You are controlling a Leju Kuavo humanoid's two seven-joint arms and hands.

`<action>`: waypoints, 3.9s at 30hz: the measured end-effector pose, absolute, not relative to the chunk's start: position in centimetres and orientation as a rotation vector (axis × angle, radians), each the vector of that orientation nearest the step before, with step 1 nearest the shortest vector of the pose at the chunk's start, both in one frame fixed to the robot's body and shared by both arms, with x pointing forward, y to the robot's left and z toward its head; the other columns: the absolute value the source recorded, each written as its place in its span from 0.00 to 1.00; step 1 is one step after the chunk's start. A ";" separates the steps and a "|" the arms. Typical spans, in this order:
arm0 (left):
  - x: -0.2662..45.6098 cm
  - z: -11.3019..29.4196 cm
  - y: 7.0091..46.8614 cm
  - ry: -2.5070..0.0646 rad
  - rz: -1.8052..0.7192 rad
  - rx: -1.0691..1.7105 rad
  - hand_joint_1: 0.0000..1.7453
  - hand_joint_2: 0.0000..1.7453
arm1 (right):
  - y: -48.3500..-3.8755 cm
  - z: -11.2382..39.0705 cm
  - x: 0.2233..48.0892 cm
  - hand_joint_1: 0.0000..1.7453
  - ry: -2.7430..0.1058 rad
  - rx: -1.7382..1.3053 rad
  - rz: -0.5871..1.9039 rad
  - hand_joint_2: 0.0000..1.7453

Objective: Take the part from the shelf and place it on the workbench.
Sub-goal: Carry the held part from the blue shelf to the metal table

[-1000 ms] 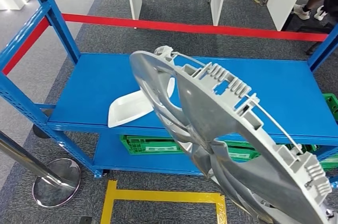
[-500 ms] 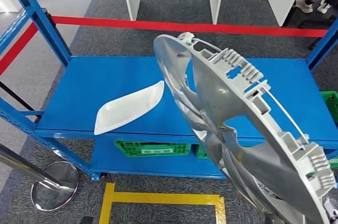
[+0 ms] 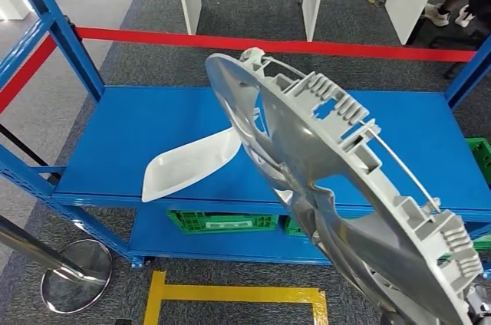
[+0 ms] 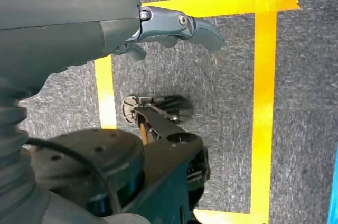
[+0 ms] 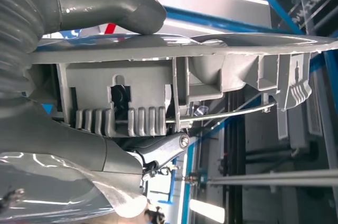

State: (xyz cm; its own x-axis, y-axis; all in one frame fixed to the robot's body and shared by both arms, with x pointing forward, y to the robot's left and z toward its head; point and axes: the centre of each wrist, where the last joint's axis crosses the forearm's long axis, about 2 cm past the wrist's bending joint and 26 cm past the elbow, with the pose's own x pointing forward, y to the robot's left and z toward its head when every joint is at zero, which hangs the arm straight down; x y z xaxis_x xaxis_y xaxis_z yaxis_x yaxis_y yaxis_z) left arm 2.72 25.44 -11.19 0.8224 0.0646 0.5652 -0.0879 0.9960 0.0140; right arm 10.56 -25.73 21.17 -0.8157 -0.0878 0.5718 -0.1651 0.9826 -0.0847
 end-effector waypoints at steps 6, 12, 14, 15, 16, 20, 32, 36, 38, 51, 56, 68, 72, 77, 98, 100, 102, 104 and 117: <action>2.7 -11.2 25.4 -0.600 0.081 0.039 0.00 1.00 | -25.8 21.1 10.5 1.00 -2.527 0.184 0.186 1.00; 2.8 -11.2 25.4 -0.600 0.081 0.039 0.00 1.00 | -25.8 21.2 10.6 1.00 -2.528 0.186 0.191 1.00; 2.8 -11.2 25.4 -0.601 0.081 0.040 0.00 1.00 | -25.8 21.1 10.5 1.00 -2.527 0.188 0.192 1.00; 2.8 -11.2 25.5 -0.601 0.081 0.040 0.00 1.00 | -25.8 21.1 10.5 1.00 -2.527 0.189 0.192 1.00; 2.8 -11.2 25.5 -0.601 0.080 0.041 0.00 1.00 | -25.8 21.2 10.5 1.00 -2.528 0.189 0.192 1.00; 2.8 -11.2 25.5 -0.601 0.080 0.041 0.00 1.00 | -25.8 21.2 10.6 1.00 -2.531 0.189 0.192 1.00; 3.0 -11.2 25.5 -0.605 0.080 0.042 0.00 1.00 | -25.8 21.2 10.5 1.00 -2.530 0.190 0.192 1.00; 3.0 -11.2 25.5 -0.605 0.080 0.041 0.00 1.00 | -25.7 21.2 10.5 1.00 -2.530 0.194 0.193 1.00; 3.0 -11.2 25.4 -0.604 0.080 0.040 0.00 1.00 | -25.7 21.2 10.5 1.00 -2.529 0.194 0.193 1.00; 2.8 -11.2 25.5 -0.601 0.080 0.042 0.00 1.00 | -25.7 21.3 10.6 1.00 -2.533 0.197 0.195 1.00; 2.9 -11.2 25.5 -0.603 0.079 0.043 0.00 1.00 | -25.7 21.3 10.6 1.00 -2.533 0.197 0.194 1.00; 3.0 -11.2 25.5 -0.605 0.080 0.041 0.00 1.00 | -25.7 21.2 10.6 1.00 -2.532 0.199 0.194 1.00; 3.0 -11.2 25.4 -0.605 0.080 0.041 0.00 1.00 | -25.7 21.3 10.6 1.00 -2.536 0.199 0.195 1.00; 2.9 -11.2 25.6 -0.603 0.079 0.046 0.00 1.00 | -25.7 21.3 10.6 1.00 -2.536 0.199 0.197 1.00; 3.3 -11.1 25.5 -0.609 0.079 0.043 0.00 1.00 | -25.7 21.3 10.7 1.00 -2.537 0.201 0.198 1.00; 3.3 -11.1 25.5 -0.610 0.079 0.043 0.00 1.00 | -25.7 21.3 10.7 1.00 -2.537 0.200 0.198 1.00; 3.4 -11.1 25.4 -0.612 0.080 0.042 0.00 1.00 | -25.7 21.3 10.7 1.00 -2.537 0.200 0.198 1.00; 3.5 -11.1 25.4 -0.613 0.080 0.042 0.00 1.00 | -25.7 21.3 10.7 1.00 -2.537 0.199 0.199 1.00; 3.0 -11.2 25.6 -0.603 0.078 0.046 0.00 1.00 | -25.7 21.3 10.6 1.00 -2.535 0.200 0.200 1.00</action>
State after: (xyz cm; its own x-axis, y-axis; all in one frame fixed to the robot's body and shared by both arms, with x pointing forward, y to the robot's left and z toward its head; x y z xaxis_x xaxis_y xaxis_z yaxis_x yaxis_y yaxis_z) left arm 2.97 25.58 -11.17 0.8207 0.0600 0.5682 -0.0869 0.9960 0.0204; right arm 10.61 -25.71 21.27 -0.8190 -0.0990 0.5652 -0.1863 0.9775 -0.0988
